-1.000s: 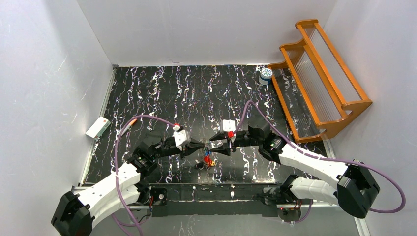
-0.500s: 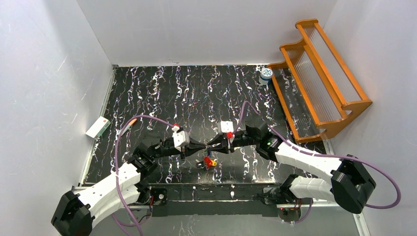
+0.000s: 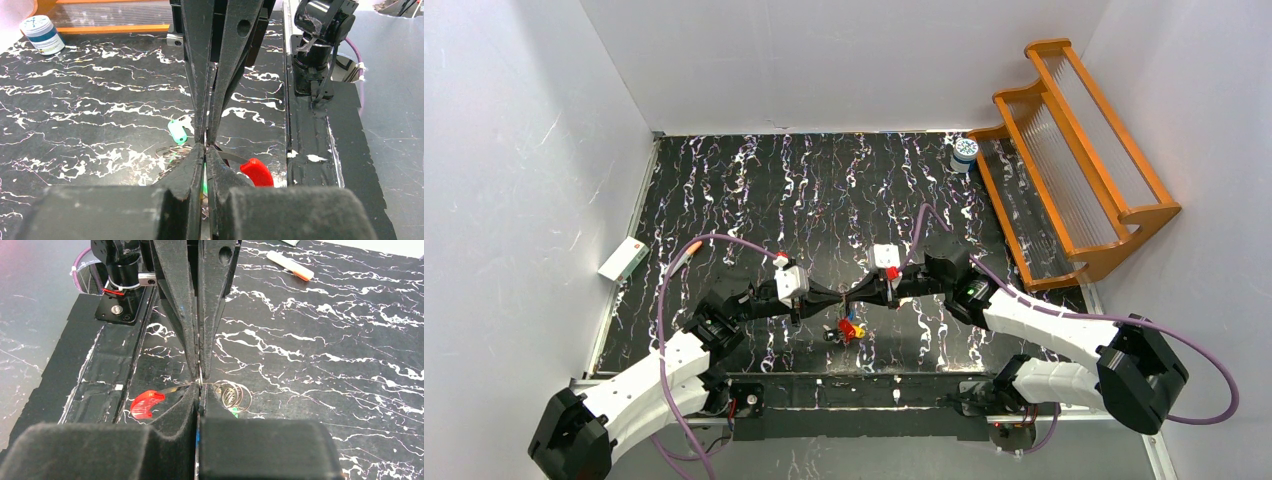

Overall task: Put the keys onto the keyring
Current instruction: Adjust the key on the keyring.

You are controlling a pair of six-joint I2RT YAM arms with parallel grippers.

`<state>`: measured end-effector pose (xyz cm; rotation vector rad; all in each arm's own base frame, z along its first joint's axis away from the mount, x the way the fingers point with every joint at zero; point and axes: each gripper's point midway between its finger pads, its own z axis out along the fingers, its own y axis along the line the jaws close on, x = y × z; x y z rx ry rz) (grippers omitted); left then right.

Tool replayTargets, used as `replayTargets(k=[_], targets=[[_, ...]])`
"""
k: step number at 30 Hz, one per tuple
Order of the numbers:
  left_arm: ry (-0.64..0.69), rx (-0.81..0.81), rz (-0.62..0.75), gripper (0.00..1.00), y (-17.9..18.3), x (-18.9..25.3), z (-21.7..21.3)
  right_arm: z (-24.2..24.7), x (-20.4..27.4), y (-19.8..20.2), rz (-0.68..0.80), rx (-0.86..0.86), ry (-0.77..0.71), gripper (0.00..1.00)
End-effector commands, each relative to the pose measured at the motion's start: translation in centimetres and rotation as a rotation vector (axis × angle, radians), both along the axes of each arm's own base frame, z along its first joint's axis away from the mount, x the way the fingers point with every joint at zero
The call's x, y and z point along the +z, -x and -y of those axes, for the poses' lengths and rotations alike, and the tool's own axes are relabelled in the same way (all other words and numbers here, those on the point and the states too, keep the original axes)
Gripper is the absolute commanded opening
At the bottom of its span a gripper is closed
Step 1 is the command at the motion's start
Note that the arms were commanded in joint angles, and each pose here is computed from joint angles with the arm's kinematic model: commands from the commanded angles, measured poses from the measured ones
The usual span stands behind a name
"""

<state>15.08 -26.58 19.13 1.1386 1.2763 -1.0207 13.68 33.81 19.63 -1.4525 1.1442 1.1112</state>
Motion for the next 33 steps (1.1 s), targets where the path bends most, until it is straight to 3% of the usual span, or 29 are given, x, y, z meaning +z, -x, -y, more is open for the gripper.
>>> replayTargets(k=[1, 2, 4, 6, 11, 16, 21, 33], targets=[[0.036, -0.016, 0.038, 0.00, 0.3, 1.1, 0.1, -0.3, 2.3, -0.7, 0.062, -0.015, -0.047, 0.01], [0.036, -0.009, 0.038, 0.01, 0.2, 1.1, 0.1, -0.3, 2.1, -0.8, 0.061, -0.020, -0.036, 0.01], [0.030, 0.018, 0.034, 0.18, -0.2, 1.1, -0.1, -0.1, 1.8, -1.0, 0.061, -0.037, -0.010, 0.01], [0.009, 0.047, 0.037, 0.28, -0.6, 1.0, -0.4, 0.2, 1.5, -1.5, 0.059, -0.062, 0.026, 0.01], [-0.095, 0.100, 0.072, 0.40, -1.4, 0.1, -1.4, 0.7, 0.7, -2.8, 0.050, -0.124, 0.152, 0.01], [-0.183, 0.103, 0.074, 0.41, -1.7, -0.8, -1.9, 1.1, -0.7, -3.0, -0.016, -0.117, 0.297, 0.01], [-0.188, 0.091, 0.053, 0.38, -1.8, -1.3, -1.5, 1.0, -1.3, -2.4, -0.079, -0.070, 0.381, 0.01], [-0.153, 0.070, 0.015, 0.30, -2.3, -1.8, -0.2, 0.2, -1.8, -1.7, -0.200, -0.022, 0.463, 0.01]])
